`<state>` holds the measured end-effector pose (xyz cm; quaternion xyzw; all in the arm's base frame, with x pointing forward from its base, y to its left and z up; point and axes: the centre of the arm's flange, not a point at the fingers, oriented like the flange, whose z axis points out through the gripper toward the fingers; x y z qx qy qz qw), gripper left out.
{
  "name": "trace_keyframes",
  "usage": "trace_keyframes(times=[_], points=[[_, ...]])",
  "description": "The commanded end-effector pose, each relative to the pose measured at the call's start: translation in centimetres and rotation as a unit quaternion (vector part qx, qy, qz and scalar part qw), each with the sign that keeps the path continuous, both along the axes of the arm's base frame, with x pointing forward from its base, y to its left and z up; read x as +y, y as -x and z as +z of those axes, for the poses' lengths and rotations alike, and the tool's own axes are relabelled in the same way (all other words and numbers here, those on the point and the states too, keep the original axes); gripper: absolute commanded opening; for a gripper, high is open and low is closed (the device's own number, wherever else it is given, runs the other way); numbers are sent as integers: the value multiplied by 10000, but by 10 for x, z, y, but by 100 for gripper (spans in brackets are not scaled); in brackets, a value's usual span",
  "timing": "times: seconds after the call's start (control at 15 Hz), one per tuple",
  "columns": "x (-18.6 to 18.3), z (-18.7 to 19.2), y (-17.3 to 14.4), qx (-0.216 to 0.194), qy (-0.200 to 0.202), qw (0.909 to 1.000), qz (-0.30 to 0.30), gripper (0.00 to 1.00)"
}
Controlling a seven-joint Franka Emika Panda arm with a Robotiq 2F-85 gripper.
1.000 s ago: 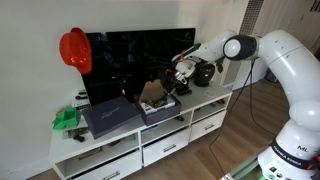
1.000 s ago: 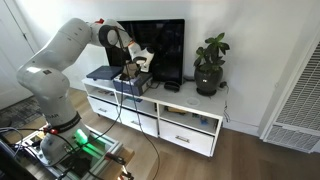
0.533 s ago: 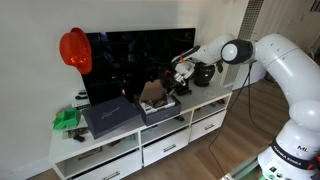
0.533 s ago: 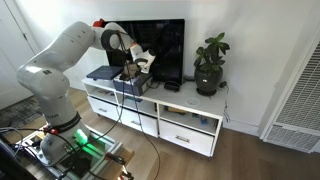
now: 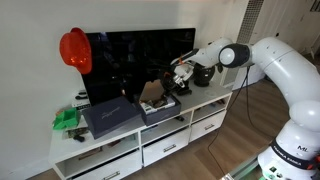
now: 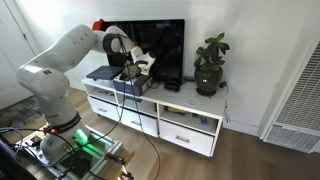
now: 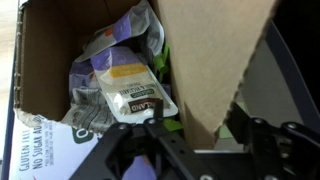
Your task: Move the white box to the right
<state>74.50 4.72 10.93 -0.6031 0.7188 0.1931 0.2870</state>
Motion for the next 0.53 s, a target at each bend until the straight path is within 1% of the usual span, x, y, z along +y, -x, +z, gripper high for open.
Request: trace_keyframes(times=[0.0,0.27,0.33,0.47], points=[[4,-4,-12,67,-120,9998,-107,34],[4,-5,-13,116,-171,9997,-151,5],[4,-5,-13,156,-203,9996,-146,1],[3,-4,-11,278,-328,9990,-104,0]])
